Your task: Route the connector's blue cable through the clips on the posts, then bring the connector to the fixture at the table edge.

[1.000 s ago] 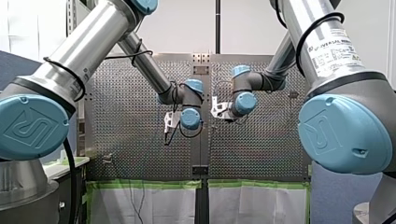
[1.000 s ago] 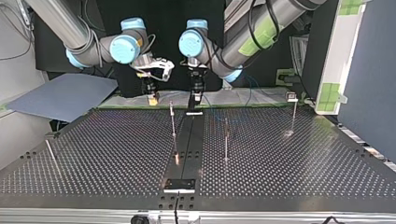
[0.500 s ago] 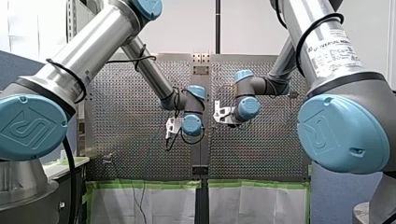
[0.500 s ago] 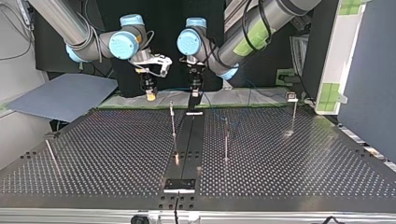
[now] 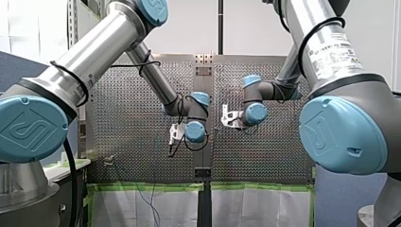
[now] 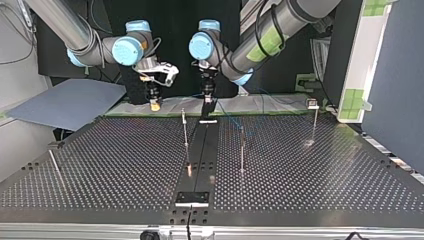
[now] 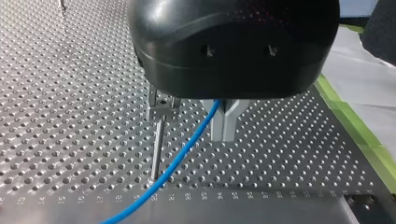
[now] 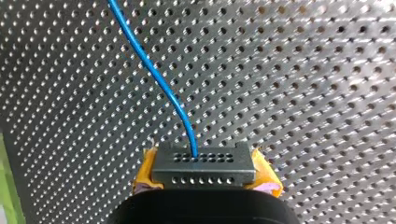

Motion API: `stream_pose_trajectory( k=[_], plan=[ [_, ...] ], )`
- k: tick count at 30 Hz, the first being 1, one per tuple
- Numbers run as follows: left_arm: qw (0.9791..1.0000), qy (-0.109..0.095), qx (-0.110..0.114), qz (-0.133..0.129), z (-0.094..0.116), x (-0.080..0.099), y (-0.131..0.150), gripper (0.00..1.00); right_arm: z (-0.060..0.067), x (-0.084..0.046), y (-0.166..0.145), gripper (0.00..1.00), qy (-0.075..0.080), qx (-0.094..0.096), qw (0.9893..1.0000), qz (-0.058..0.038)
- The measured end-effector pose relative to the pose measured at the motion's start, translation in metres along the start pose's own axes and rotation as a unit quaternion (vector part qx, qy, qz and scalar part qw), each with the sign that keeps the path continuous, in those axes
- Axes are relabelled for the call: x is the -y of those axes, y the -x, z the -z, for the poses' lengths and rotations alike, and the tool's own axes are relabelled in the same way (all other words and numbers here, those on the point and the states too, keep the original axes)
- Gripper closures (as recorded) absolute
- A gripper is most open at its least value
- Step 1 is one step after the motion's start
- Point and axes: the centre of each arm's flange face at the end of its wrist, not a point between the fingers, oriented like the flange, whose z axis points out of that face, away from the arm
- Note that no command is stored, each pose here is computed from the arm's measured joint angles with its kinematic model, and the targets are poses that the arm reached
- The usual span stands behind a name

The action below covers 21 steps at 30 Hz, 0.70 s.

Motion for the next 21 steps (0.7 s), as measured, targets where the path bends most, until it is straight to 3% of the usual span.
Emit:
stream_pose_trajectory(
  k=[14, 21],
  plan=[
    [0.9998, -0.009, 0.017, 0.009, -0.01, 0.014, 0.019, 1.0, -0.021, -0.027, 0.026, 1.0, -0.008, -0.004, 0.9999, -0.0079],
    [0.9999, -0.013, 0.008, 0.003, -0.017, 0.023, 0.011, 1.0, -0.028, -0.04, 0.024, 1.0, -0.012, -0.012, 0.9997, -0.0154]
  ],
)
